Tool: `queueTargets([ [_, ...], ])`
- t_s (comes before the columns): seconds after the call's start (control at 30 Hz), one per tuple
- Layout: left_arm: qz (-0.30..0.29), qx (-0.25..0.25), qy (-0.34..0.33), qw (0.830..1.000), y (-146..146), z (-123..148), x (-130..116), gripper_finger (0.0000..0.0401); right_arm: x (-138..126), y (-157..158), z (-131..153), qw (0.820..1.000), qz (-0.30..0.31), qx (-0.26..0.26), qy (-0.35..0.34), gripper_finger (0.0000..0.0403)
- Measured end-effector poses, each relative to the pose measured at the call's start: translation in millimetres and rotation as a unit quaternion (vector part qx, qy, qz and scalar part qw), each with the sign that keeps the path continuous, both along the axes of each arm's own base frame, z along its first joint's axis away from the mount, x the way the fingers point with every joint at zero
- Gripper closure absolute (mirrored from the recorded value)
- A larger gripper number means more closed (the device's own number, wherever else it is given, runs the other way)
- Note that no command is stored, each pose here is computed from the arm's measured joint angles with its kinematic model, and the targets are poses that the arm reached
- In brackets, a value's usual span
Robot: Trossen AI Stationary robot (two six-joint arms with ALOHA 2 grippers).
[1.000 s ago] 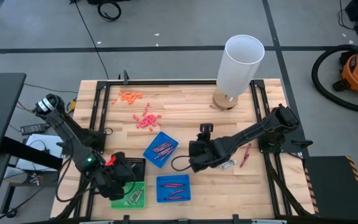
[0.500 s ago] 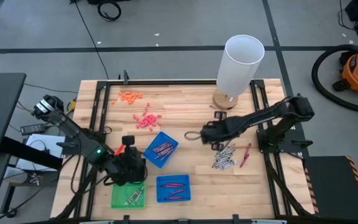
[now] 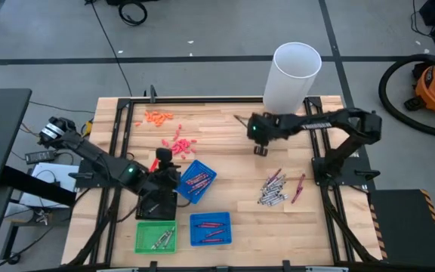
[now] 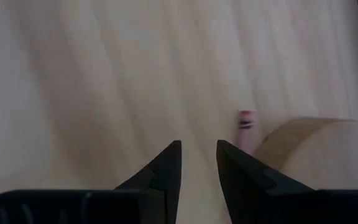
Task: Sort crayons
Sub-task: Put the pink crayon into the top blue bin
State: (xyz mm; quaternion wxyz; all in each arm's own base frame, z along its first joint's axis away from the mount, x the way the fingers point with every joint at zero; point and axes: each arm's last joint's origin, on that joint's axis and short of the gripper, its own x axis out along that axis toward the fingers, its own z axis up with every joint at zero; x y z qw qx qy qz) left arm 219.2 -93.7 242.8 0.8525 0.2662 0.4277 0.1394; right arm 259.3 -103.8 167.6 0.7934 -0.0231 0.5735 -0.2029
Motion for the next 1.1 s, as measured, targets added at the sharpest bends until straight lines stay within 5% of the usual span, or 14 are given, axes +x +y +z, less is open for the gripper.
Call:
queueTargets([
  [0.43, -0.004, 0.025, 0.036, 0.999, 14, -31, -4, 0.0284, 19, -68, -8, 0.998, -0.014, 0.047, 0.030, 0.0292],
  [0.87, -0.037, -0.007, 0.018, 0.999, 17, -15, -16, 0.0284, 16, -80, -26, 0.993, -0.006, 0.100, 0.067, 0.0296],
  [1.1, -0.041, -0.006, 0.021, 0.999, 18, -15, -16, 0.0284, 17, -73, -24, 0.992, 0.009, 0.109, 0.066, 0.0347],
])
